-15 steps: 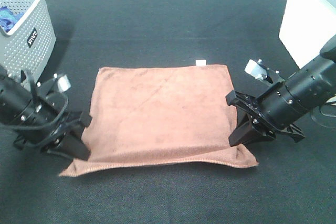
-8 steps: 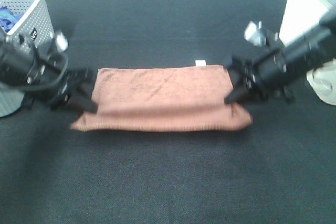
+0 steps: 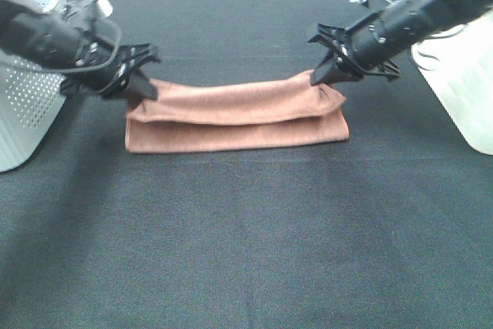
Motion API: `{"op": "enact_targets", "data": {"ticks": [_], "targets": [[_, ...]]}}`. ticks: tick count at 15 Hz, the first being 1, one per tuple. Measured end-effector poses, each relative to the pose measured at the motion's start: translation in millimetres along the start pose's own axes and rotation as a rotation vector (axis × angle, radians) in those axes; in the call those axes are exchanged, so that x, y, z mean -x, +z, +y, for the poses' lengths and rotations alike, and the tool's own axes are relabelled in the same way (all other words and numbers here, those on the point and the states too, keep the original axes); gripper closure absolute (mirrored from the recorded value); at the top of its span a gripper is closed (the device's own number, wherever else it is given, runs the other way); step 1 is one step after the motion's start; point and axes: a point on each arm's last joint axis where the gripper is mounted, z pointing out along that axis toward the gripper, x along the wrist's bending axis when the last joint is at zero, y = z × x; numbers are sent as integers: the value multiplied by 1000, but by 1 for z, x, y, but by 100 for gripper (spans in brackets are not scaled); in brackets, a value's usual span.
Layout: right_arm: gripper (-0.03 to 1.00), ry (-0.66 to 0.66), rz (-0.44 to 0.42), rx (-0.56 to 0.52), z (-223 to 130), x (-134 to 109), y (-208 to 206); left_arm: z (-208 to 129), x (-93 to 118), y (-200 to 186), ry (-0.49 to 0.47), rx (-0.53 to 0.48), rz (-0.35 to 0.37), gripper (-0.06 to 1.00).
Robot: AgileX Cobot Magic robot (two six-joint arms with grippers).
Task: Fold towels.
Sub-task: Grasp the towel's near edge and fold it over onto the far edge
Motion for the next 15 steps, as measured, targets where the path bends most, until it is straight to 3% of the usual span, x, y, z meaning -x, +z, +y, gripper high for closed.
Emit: {"op": "enact_targets", "data": {"ticks": [3, 5, 6, 8, 9, 10, 12, 15], "targets": [[97, -4, -24, -5, 3, 11, 20, 11, -6, 19, 4, 23, 12, 93], [86, 4, -38, -5, 1, 17, 29, 12, -9, 27, 2, 17, 14, 84], [86, 4, -38, -5, 1, 17, 29, 12, -9, 27, 2, 17, 14, 84], [42, 28, -38, -6, 0, 17, 29, 12, -9, 28, 1, 14, 14, 47], [25, 35, -36, -10, 1, 16, 27, 11, -9, 28, 3, 8, 11, 31], [14, 21, -40, -27, 1, 14, 23, 10, -10, 28, 20, 0, 16, 21], [5, -44, -65, -82, 2, 6, 2, 7, -13, 28, 40, -41, 49, 15], [5, -41, -131, -153, -2, 7, -8, 4, -20, 27, 32, -79, 127, 14]]}}
